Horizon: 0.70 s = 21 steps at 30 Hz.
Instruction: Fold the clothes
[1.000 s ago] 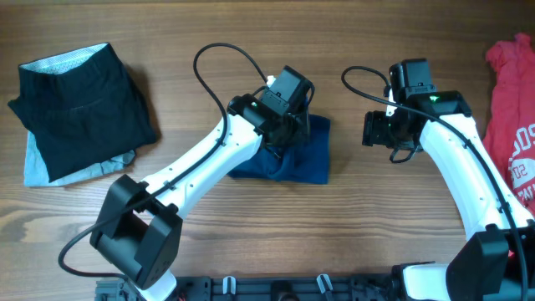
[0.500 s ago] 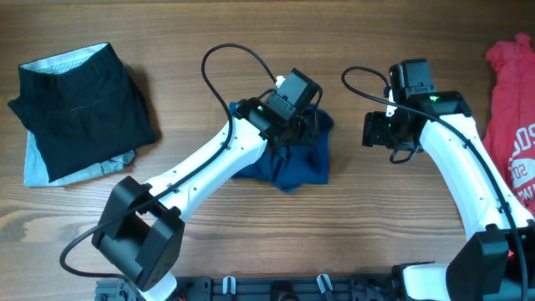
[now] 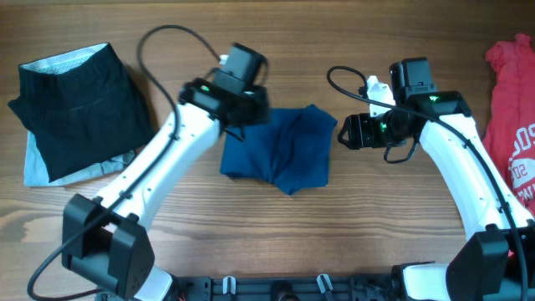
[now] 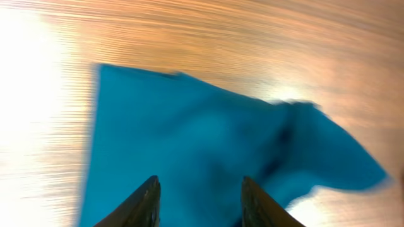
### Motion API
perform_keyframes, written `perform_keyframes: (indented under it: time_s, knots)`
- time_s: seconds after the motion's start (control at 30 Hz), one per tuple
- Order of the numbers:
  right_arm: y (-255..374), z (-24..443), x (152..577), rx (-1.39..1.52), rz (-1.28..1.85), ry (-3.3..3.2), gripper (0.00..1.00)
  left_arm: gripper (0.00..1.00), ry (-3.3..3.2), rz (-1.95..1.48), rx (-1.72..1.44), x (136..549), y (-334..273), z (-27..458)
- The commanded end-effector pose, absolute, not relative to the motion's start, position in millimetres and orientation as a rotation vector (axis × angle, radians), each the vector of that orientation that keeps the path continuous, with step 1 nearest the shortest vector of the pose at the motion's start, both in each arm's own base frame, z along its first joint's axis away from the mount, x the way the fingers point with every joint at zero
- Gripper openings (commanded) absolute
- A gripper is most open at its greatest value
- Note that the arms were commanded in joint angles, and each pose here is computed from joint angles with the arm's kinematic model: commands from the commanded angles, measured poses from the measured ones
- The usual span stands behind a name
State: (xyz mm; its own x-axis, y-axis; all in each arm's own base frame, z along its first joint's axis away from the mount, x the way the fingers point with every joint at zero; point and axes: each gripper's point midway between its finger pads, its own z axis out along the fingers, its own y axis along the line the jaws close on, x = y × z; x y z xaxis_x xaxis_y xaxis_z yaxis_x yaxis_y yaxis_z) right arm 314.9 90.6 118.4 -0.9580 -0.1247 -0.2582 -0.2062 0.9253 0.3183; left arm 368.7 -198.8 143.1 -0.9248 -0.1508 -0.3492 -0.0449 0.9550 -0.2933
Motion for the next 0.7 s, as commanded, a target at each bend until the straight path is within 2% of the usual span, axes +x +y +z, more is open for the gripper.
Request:
perform_keyframes:
  time_s: [0.0,0.2,0.3,0.33,0.4,0.43,0.53,0.67]
  knots:
    - [113,117,316,-0.375,0.632,2.802,0.74,0.43,2.779,-0.317,-0.188,378,-179,122]
    - [136,98,327,-0.452,0.675,2.791,0.73,0.44,2.848,-0.268,-0.213,380,-174,92]
    - [145,84,335,-0.447,0.684,2.797,0.66,0.45,2.893,-0.239,-0.217,378,-173,73]
    - [146,79,339,-0.432,0.682,2.801,0.59,0.45,2.909,-0.228,-0.219,377,-173,67]
    - [147,70,347,-0.400,0.674,2.800,0.25,0.45,2.944,-0.204,-0.223,374,-171,54]
    - [146,67,352,-0.374,0.660,2.800,0.11,0.44,2.959,-0.194,-0.224,373,-171,49]
    - [129,59,375,-0.207,0.497,2.792,0.04,0.44,3.014,-0.142,-0.232,366,-166,31]
    - [111,60,397,-0.142,0.326,2.727,0.04,0.41,3.076,-0.066,-0.240,356,-159,13]
